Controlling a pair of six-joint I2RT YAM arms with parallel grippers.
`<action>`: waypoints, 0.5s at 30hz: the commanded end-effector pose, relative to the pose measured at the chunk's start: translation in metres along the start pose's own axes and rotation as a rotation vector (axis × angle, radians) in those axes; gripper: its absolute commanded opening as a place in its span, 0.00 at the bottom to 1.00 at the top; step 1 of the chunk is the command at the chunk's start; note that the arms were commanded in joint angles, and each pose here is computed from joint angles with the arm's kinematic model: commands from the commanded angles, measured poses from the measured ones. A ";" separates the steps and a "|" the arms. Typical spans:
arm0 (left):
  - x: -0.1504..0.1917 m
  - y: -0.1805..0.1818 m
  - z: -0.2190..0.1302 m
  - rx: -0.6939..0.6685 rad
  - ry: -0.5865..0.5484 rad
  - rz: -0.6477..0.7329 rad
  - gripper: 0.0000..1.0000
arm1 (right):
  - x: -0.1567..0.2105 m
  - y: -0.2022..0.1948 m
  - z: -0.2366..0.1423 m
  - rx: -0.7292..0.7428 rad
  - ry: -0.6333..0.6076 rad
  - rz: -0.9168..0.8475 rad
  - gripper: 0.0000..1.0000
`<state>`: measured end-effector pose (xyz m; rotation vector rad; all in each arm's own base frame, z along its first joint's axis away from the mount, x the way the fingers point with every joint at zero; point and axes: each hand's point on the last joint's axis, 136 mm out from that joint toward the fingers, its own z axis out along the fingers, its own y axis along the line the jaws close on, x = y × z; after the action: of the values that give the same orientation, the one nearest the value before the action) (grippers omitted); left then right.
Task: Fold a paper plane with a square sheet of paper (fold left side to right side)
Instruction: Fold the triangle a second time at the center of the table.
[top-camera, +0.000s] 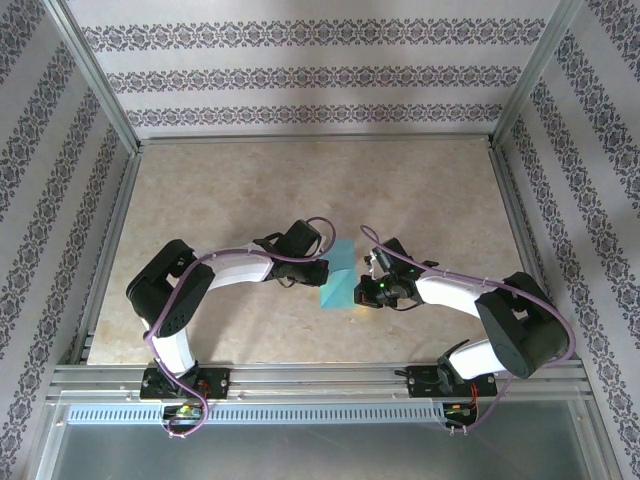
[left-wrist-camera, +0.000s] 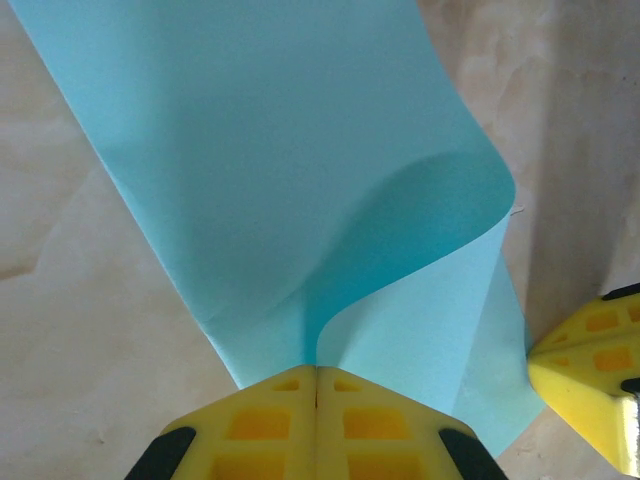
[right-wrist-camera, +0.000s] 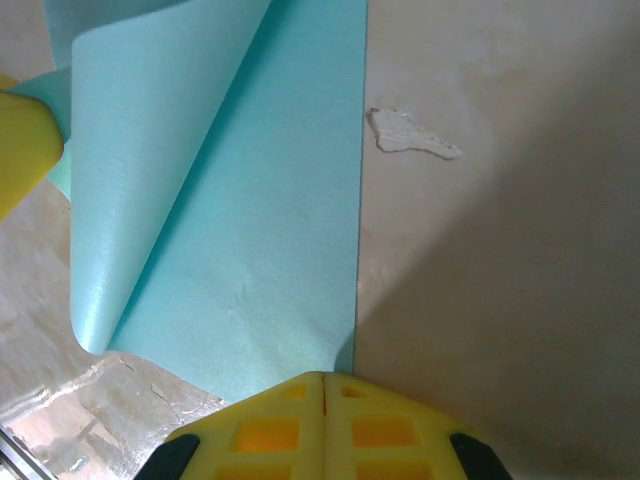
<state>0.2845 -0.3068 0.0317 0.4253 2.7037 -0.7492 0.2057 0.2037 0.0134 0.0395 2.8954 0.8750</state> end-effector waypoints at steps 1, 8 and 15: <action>-0.002 0.008 0.001 -0.026 0.009 0.002 0.00 | 0.005 -0.019 0.001 0.084 0.018 0.022 0.00; -0.002 0.009 0.003 -0.028 0.012 0.002 0.00 | 0.006 -0.019 0.001 0.085 0.021 0.024 0.00; -0.003 0.010 0.003 -0.032 0.010 0.002 0.00 | 0.006 -0.020 0.002 0.089 0.022 0.024 0.00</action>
<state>0.2849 -0.3059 0.0275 0.4233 2.7126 -0.7378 0.2057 0.2038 0.0135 0.0390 2.8953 0.8750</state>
